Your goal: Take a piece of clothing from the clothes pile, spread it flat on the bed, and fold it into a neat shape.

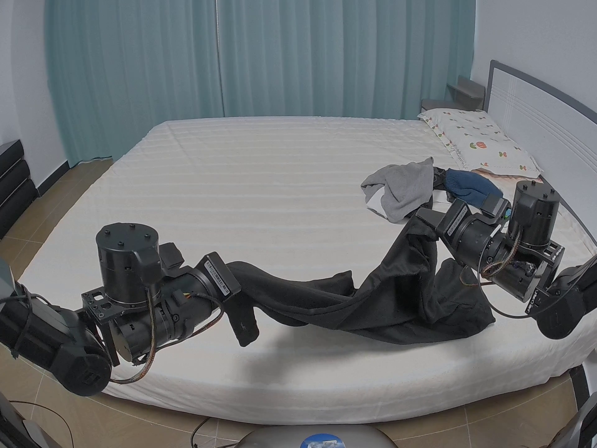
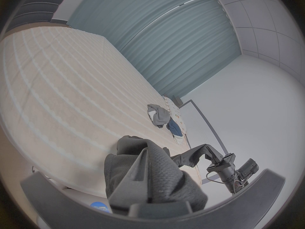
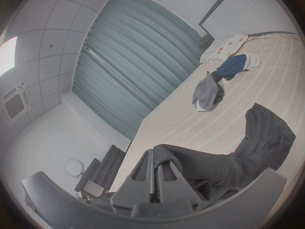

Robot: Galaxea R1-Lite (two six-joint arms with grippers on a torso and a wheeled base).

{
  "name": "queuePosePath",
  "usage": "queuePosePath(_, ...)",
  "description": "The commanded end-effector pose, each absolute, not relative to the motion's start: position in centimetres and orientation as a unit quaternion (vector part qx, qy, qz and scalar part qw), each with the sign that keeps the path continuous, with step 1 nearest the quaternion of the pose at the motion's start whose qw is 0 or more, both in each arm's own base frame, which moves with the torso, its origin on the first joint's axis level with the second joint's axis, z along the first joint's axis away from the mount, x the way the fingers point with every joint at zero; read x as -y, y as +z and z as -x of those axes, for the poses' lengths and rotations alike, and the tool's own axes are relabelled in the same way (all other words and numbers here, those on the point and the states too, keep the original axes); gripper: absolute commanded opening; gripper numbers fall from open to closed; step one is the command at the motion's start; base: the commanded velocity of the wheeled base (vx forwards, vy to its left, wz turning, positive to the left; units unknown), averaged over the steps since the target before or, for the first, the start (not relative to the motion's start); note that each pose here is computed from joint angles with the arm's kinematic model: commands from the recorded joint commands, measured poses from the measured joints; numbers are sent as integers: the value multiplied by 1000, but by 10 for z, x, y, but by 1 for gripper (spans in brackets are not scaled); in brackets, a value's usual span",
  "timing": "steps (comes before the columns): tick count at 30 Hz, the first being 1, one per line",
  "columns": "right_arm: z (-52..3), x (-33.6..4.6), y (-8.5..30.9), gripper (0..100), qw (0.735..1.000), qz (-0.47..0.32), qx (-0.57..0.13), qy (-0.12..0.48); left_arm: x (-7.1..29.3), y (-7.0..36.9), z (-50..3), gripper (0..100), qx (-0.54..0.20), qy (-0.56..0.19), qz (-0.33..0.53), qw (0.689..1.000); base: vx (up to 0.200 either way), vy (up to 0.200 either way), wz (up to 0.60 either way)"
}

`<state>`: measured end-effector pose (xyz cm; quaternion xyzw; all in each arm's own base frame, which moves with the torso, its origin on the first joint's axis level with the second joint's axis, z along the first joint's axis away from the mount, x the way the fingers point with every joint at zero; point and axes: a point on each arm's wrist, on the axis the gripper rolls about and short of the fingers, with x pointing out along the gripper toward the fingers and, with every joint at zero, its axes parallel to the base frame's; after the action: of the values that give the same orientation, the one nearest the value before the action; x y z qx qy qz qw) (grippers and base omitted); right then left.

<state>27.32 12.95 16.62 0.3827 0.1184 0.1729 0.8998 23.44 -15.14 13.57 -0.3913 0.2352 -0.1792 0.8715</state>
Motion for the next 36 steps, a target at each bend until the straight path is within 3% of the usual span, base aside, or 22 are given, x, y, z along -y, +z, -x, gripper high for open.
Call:
queuePosePath(1,-273,-129,167,0,900,-383,-117,173,151,137,-234,0,-234,-180,392,871,0,200,0)
queuePosePath(10,-274,-131,163,0,899,-381,-125,174,151,136,-234,0,-236,-180,391,871,0,200,0)
queuePosePath(23,-268,-129,163,0,904,-368,-127,174,152,141,-239,0,-226,-186,395,871,0,0,0)
queuePosePath(31,-245,-115,154,0,911,-355,-140,156,146,152,-228,0,-216,-192,385,877,-200,0,0)
queuePosePath(36,-214,-100,177,0,919,-347,-96,161,136,171,-207,0,-214,-201,333,896,-200,0,0)
